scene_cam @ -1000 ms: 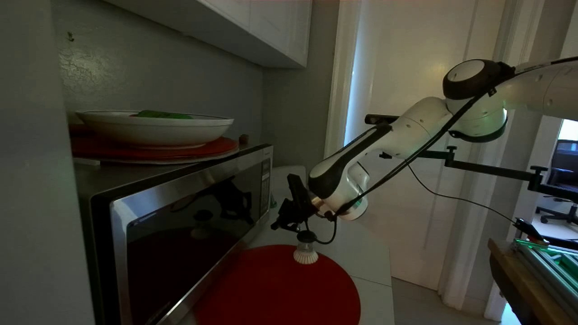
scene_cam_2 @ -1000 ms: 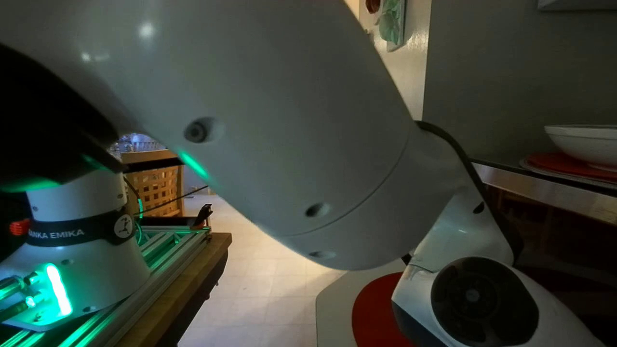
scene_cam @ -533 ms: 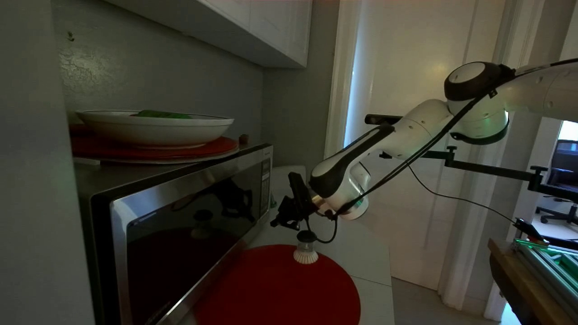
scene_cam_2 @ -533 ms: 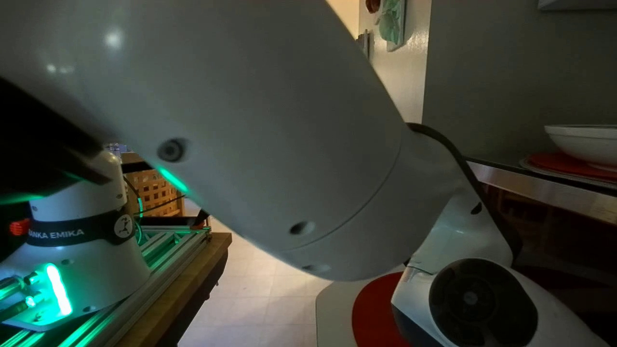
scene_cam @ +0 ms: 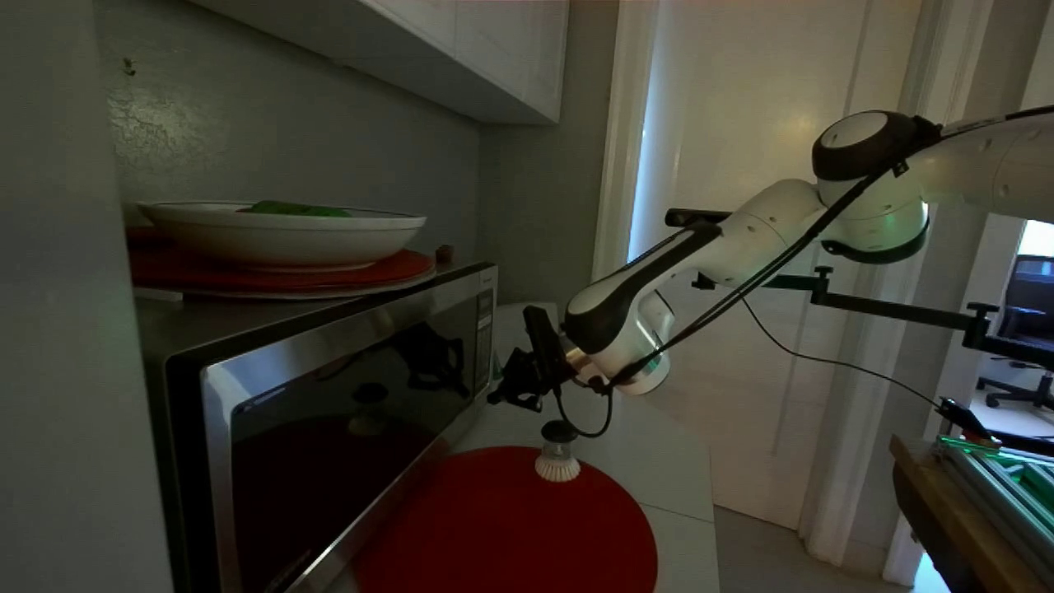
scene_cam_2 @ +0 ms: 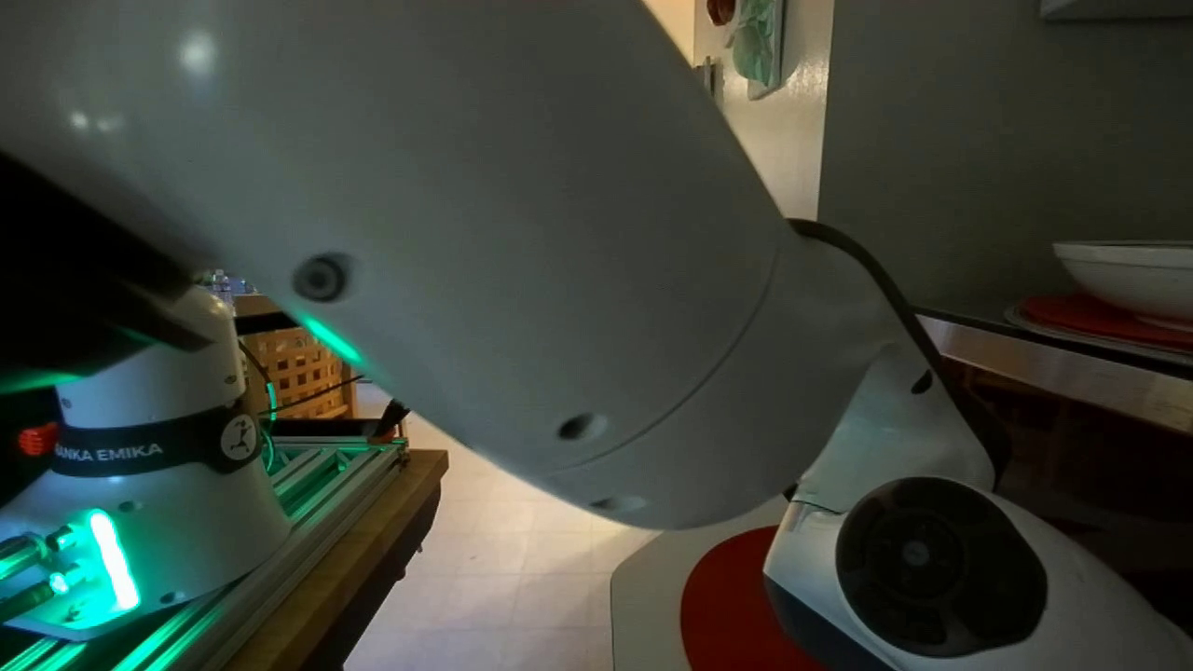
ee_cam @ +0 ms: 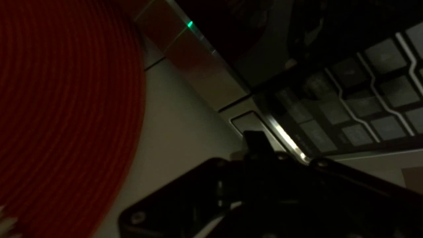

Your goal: Open the microwave

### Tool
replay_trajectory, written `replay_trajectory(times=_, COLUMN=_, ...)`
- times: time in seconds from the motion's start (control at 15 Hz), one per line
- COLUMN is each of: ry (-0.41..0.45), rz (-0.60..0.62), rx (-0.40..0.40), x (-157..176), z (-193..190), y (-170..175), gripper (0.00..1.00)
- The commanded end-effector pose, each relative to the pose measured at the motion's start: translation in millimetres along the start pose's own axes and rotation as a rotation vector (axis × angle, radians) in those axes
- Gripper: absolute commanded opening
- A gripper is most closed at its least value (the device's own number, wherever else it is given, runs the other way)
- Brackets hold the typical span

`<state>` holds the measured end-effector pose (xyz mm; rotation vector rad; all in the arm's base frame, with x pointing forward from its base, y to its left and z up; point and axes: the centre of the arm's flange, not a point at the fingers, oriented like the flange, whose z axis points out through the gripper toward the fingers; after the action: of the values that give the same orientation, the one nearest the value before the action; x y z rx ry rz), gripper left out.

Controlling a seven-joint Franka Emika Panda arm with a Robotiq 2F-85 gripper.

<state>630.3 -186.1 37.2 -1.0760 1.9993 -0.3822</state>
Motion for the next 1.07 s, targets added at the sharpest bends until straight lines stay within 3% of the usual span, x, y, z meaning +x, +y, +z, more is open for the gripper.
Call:
replay_trajectory(times=0.0, ry=0.027, rz=-0.043, rx=0.097, x=4.2, z=-9.3, y=3.8, gripper=0.0)
replay_trajectory(times=1.0, ry=0.036, rz=-0.132, rx=0.055, x=10.1, z=46.4, y=-21.4, gripper=0.0)
